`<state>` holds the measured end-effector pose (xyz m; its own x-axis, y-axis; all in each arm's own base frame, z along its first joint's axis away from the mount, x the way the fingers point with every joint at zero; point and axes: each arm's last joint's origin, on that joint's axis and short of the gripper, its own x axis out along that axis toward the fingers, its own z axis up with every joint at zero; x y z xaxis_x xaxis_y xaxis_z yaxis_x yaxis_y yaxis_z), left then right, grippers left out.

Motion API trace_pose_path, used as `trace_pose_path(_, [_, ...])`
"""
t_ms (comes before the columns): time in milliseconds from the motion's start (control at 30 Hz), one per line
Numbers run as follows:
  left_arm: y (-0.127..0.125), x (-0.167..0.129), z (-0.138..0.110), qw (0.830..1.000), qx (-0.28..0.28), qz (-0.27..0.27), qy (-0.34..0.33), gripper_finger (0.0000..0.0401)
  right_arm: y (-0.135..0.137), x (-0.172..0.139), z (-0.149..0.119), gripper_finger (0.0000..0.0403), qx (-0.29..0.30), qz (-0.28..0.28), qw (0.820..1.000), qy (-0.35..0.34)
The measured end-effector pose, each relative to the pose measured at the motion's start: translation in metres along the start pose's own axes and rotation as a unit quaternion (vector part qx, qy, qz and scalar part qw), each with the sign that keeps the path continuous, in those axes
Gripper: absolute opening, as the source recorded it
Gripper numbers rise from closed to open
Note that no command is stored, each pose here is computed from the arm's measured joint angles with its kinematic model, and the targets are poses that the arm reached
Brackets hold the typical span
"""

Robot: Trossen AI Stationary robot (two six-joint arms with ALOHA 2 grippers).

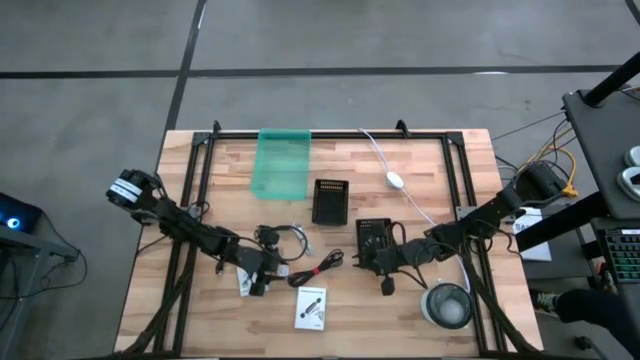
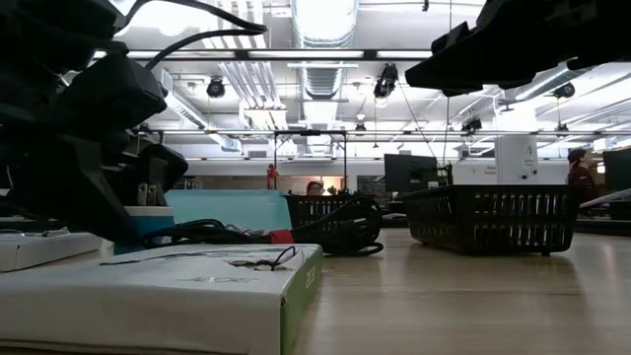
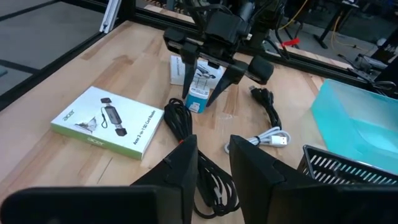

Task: Pick and place items into bin
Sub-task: Put the blue charger adapter into the bottom black basket

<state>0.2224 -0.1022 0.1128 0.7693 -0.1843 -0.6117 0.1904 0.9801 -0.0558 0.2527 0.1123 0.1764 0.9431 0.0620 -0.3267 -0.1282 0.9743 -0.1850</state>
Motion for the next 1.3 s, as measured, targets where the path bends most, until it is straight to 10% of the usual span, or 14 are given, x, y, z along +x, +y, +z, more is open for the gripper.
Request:
trace_pose_path(433, [0.013, -0.033, 0.046, 0.993, -0.022, -0.004, -0.118, 0.0132, -0.001, 0.003, 0.025, 0.0068, -0.069, -0.007, 0.997, -0.038])
trace_pose_path(667, [0.021, -0.07, 0.079, 0.941, -0.063, 0.001, -0.331, 0.0132, 0.0, 0.004, 0.041, 0.0059, -0.145, -0.029, 0.987, -0.054])
trace_pose_path(1000, [0.032, -0.059, 0.083, 0.899, -0.069, 0.015, -0.432, 0.0132, -0.01, 0.002, 0.056, 0.0052, -0.268, -0.253, 0.929, 0.018])
trace_pose_path(1300, [0.05, -0.044, 0.091, 0.872, -0.052, -0.014, -0.486, 0.0132, -0.013, 0.004, 0.076, 0.0066, -0.363, -0.245, 0.899, 0.011])
